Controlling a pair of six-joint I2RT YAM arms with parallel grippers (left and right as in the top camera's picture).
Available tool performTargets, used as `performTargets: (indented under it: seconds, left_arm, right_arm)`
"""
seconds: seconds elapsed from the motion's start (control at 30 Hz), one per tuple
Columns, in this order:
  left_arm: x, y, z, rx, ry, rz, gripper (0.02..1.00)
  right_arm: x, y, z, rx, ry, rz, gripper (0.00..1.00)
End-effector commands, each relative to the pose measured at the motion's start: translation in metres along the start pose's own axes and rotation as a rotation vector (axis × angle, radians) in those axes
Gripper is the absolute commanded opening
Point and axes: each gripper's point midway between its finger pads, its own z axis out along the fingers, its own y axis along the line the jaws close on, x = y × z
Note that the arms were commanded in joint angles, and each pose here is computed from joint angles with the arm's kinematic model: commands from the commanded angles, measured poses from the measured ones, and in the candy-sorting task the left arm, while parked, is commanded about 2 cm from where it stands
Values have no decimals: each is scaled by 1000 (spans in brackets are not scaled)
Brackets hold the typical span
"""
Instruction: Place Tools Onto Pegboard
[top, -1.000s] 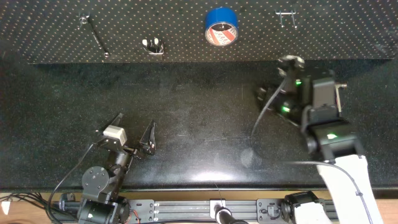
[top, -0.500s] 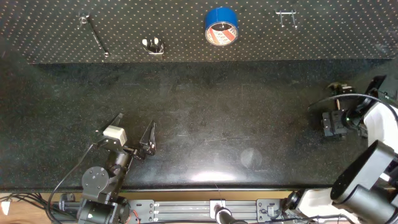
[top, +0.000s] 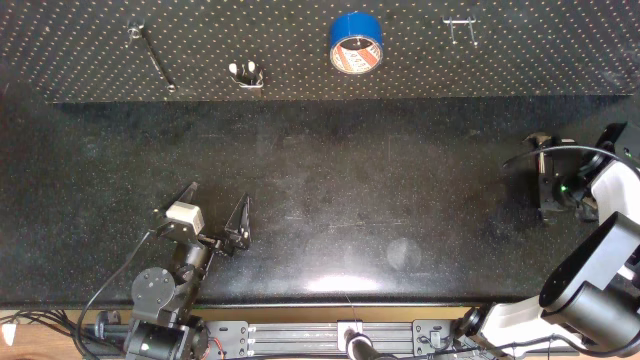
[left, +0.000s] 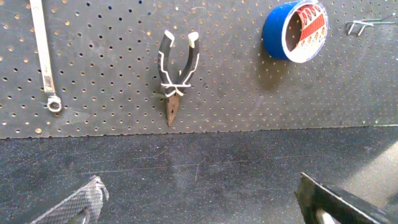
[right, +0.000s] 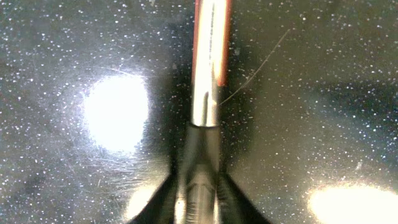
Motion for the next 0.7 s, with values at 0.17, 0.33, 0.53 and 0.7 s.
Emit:
performTargets:
  seconds: [0.17,0.33,0.53,0.7]
  left_arm:
    - [1,-3,0,14,2,-8,993]
    - [1,-3,0,14,2,-8,993]
    - [1,-3,0,14,2,-8,993]
    - [1,-3,0,14,2,-8,993]
  right_arm:
    - [-3,16,9,17,-12,10,75]
    - [-56,125,-161,-50,-877,33,77]
    - [-133,243,-201,-259,-1305,-282,75]
    - [-138,238,-204,-259,-1320,-230,75]
